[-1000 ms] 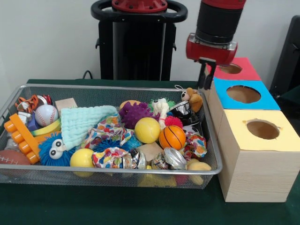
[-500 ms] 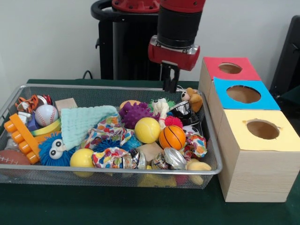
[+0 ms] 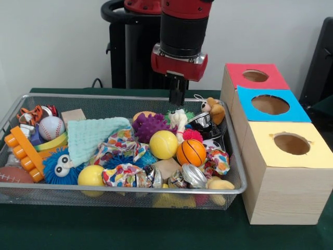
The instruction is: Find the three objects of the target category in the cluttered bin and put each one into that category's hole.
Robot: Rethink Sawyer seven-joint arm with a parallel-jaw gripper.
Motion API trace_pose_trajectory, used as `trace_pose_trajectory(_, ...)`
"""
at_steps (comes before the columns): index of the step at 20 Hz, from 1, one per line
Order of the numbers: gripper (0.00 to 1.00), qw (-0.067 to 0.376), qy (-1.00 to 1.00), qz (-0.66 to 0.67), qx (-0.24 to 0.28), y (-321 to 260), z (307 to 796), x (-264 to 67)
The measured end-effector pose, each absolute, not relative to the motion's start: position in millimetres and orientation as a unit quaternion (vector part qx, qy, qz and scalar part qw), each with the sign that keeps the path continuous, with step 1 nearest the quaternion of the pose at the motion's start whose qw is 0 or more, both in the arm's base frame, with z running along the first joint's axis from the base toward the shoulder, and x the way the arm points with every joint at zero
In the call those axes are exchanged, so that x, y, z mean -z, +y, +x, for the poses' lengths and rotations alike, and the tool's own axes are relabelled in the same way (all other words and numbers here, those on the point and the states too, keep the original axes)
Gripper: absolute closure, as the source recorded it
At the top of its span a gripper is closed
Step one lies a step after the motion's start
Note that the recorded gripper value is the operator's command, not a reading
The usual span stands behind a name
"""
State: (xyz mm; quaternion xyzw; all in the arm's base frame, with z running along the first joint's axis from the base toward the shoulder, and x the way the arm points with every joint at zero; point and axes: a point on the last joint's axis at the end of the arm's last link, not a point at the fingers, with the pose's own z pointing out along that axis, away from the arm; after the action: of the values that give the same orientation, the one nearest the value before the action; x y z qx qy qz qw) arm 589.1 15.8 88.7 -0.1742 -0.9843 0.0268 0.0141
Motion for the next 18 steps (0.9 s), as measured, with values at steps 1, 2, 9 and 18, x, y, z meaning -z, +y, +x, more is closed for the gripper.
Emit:
trace_pose_trajectory(1, 1.0, 0.015, -0.985, -0.17, -0.027, 16.0, 588.2, -87.5)
trace_pose_trajectory(2, 1.0, 0.016, -0.986, -0.167, -0.026, 16.4, 587.4, -86.5)
trace_pose_trajectory(9, 1.0, 0.024, -0.99, -0.139, -0.019, 19.2, 578.1, -78.9)
trace_pose_trajectory(18, 1.0, 0.031, -0.993, -0.116, -0.006, 13.5, 561.9, -73.9)
